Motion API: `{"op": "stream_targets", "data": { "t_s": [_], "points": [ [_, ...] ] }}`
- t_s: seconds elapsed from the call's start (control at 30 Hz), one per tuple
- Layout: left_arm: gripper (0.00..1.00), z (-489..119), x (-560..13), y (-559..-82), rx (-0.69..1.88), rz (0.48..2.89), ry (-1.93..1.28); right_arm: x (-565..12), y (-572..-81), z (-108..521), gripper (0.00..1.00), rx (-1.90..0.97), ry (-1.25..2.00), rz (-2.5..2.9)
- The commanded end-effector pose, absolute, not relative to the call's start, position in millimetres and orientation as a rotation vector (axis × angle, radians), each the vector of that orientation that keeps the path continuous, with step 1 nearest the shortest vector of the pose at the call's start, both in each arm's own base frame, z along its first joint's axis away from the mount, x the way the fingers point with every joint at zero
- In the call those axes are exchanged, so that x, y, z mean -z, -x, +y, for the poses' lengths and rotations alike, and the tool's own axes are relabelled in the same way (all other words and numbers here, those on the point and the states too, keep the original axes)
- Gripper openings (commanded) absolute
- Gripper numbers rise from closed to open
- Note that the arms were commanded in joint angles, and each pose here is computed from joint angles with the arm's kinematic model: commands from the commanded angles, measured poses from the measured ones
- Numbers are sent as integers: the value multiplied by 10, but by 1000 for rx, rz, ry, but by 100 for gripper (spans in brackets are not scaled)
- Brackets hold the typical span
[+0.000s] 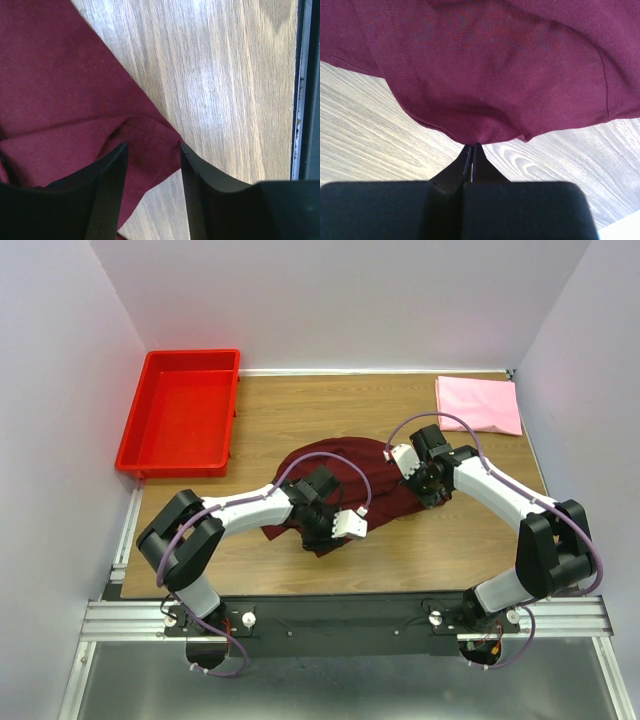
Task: Fold and stack the t-shirts
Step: Flatten the tshirt out
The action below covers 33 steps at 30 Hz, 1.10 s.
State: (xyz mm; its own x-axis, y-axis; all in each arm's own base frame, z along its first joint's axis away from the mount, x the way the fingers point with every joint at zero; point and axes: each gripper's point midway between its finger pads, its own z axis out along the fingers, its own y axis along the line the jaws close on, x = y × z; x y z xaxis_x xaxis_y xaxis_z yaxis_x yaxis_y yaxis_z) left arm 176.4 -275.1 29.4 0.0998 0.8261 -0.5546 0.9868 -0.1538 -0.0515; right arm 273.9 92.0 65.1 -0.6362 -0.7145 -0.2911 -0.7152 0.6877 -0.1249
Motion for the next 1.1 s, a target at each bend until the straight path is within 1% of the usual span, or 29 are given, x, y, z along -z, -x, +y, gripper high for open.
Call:
{"op": "stream_targets", "data": {
  "t_s": [0.0,0.07,0.13,0.17,0.27,0.43,0.47,0.53,0.57,0.6,0.67,0.7,0.83,0.9,0.93,1.07],
  "points": [
    [55,-2812,-323,-1756,711,1764,-2060,-654,-2701,874,1,11,1135,2589],
    [49,-2814,-312,-1759,710,1761,-2063,-650,-2700,874,1,11,1135,2591],
    [39,-2802,-288,-1769,698,1766,-2064,-646,-2702,880,1,10,1138,2591],
    [30,-2803,-283,-1773,696,1766,-2064,-646,-2704,875,1,11,1138,2591],
    [19,-2801,-311,-1788,703,1776,-2048,-637,-2688,868,1,11,1141,2593],
    [11,-2733,-540,-1867,756,1781,-1991,-639,-2669,854,1,13,1146,2589],
    [6,-2709,-587,-1897,763,1784,-1977,-630,-2657,848,1,13,1150,2591],
    [0,-2590,-721,-2018,773,1820,-1914,-642,-2665,805,1,48,1146,2590],
    [0,-2547,-785,-2071,778,1817,-1891,-632,-2649,790,1,51,1149,2594],
    [0,-2402,-835,-2221,766,1872,-1828,-645,-2653,785,1,56,1148,2588],
    [0,-2252,-861,-2354,758,1913,-1778,-647,-2644,776,1,57,1148,2588],
    [0,-2086,-838,-2497,742,1964,-1726,-639,-2639,773,1,55,1147,2590],
    [0,-1837,-716,-2751,730,2056,-1637,-638,-2640,780,1,47,1147,2592],
    [2,-1803,-666,-2792,762,2089,-1618,-636,-2659,784,1,46,1144,2595],
    [6,-1818,-666,-2781,781,2084,-1623,-642,-2676,798,1,44,1145,2591],
    [12,-1893,-663,-2694,892,2087,-1617,-656,-2696,799,1,49,1145,2588]
  ]
}}
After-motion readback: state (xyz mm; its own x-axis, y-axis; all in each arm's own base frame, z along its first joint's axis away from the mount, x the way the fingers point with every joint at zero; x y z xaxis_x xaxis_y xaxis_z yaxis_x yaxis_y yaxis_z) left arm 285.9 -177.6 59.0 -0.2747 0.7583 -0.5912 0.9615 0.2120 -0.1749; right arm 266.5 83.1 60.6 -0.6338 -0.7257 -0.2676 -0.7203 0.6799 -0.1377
